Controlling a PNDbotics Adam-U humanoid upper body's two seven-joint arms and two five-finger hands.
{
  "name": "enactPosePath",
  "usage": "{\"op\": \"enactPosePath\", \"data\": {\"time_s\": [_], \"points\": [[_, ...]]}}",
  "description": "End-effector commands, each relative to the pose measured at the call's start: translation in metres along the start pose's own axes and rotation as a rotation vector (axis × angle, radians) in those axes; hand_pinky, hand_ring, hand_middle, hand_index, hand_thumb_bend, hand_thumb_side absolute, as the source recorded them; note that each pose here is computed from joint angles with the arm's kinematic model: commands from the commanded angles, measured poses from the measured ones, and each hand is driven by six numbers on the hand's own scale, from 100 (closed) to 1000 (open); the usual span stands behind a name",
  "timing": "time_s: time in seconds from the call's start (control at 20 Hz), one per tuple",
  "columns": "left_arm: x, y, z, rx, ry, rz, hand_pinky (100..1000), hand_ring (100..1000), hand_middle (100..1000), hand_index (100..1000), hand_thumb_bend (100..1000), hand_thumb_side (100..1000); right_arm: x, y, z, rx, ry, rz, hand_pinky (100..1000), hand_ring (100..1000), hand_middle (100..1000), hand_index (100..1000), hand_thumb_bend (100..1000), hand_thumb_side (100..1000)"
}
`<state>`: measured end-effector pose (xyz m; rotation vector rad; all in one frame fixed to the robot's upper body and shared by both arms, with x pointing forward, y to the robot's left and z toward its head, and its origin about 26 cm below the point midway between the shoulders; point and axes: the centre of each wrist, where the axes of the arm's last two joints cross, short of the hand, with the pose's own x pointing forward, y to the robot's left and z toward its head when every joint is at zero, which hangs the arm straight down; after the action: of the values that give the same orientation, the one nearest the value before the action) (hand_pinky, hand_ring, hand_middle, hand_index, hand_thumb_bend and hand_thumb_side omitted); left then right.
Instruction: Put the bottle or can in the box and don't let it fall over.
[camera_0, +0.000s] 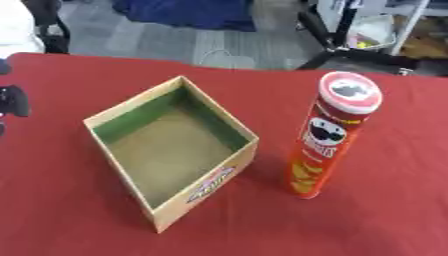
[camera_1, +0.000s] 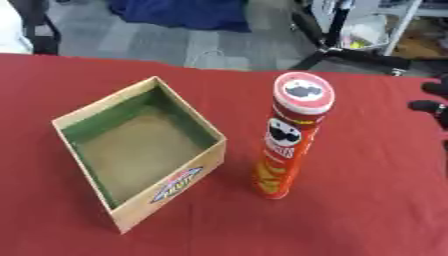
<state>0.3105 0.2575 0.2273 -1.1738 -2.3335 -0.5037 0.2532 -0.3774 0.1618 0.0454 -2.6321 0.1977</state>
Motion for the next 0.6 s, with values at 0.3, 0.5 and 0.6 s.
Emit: {"op": "enactPosePath", "data": {"time_s": [0.3, 0.5, 0.6], "points": [[0.007, -0.001, -0.004, -0.027, -0.006, -0.016, 538, 742, 827, 927, 100, 657, 0.014, -0.013, -0.018, 0.118, -0.037, 0.119, 786, 878, 836, 957, 100, 637], [0.007, -0.001, -0.002, -0.026, 0.007, -0.018, 536, 742, 826, 924, 100, 655, 0.026, -0.026, -0.037, 0.209, -0.095, 0.215, 820, 894, 854, 961, 100, 628], [0.008, -0.001, -0.001, -0.027, 0.014, -0.021, 533, 742, 826, 924, 100, 653, 0.031, -0.032, -0.045, 0.253, -0.121, 0.262, 833, 899, 858, 958, 100, 609]]}}
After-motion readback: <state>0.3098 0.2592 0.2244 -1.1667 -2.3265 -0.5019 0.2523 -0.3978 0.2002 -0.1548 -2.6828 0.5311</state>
